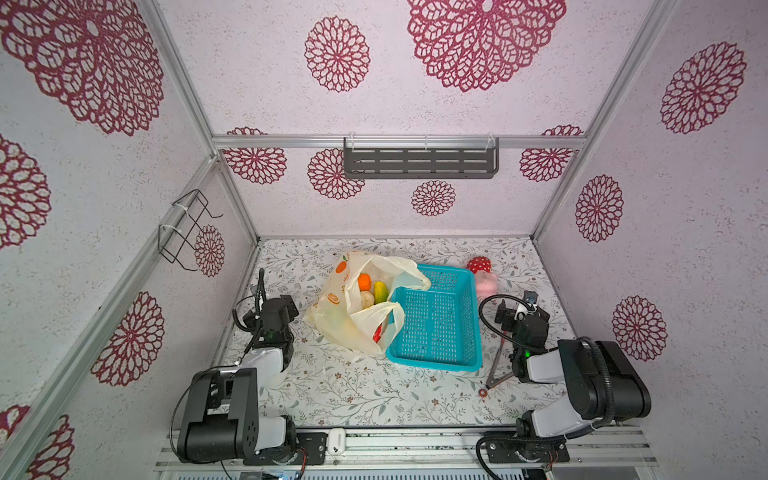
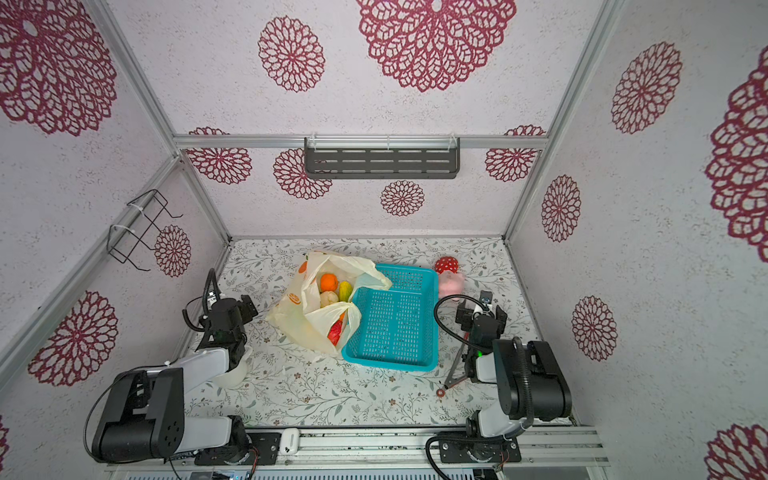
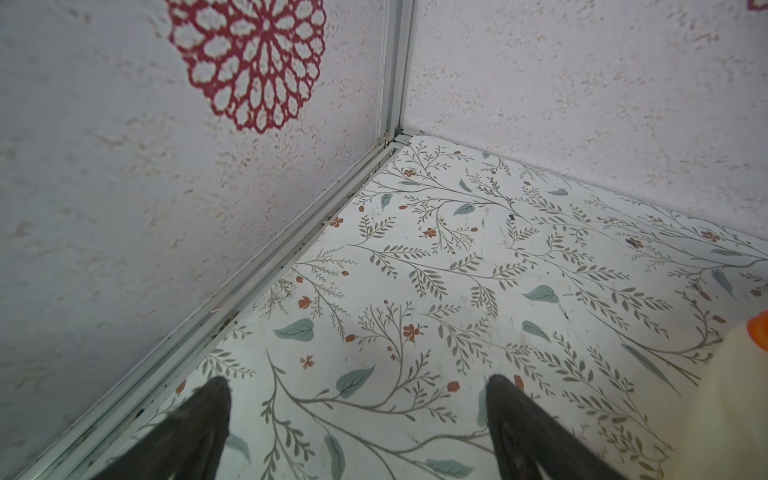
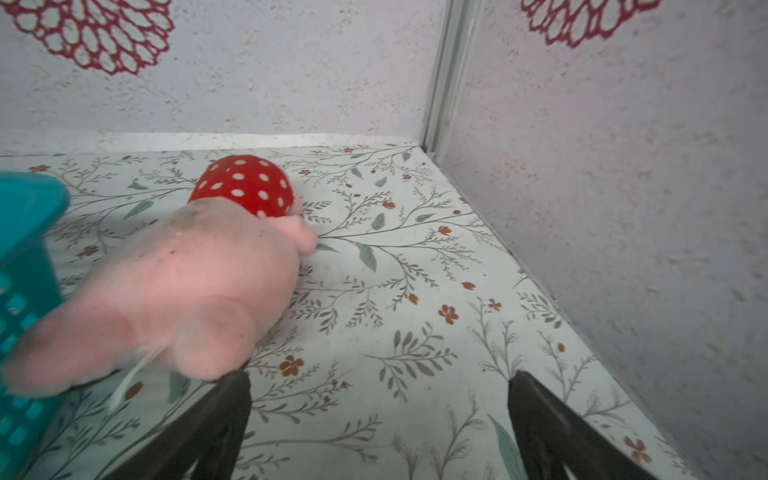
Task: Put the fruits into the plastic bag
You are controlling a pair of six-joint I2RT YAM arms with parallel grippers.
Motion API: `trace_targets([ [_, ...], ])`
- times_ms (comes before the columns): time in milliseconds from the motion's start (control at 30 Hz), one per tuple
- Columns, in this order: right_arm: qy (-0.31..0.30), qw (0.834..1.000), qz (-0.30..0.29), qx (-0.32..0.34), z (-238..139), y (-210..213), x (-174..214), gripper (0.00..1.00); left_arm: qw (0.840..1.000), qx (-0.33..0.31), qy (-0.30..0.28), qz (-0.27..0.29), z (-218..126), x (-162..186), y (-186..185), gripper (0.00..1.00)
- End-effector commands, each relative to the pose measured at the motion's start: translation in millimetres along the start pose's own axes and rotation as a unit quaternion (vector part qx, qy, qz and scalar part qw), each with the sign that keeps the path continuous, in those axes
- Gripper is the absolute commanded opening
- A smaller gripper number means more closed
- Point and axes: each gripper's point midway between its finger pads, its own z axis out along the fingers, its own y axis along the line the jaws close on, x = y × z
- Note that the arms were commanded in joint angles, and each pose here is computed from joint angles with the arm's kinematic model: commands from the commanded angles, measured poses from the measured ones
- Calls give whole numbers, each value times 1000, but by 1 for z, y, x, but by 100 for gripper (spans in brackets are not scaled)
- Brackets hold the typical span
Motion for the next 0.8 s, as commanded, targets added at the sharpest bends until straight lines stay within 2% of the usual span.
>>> trace_targets([
  [0,-23,999,28,-3,-4,5,-11,99,997,61,-34,14,8,-21,-19,97],
  [100,-25,999,25,-2,-3,6,-12,99,993,86,-84,9,15,-7,-23,97],
  [133,-25,999,22,-3,-2,7,-13,99,995,88,-49,8,15,0,-24,97],
  [167,-22,999,22,-4,-3,8,-12,99,995,93,-40,3,14,-4,-24,97],
  [233,-23,999,21,-4,-2,8,-12,99,992,98,-74,1,15,-7,-23,98],
  [300,-24,999,21,-5,-2,8,-12,99,994,99,-49,0,14,-3,-23,97],
  [400,-22,1000,22,-5,-2,8,-12,99,993,99,-64,1,15,-6,-23,97],
  [767,-18,1000,24,-8,1,8,-11,99,994,97,-59,1,15,-5,-23,98],
])
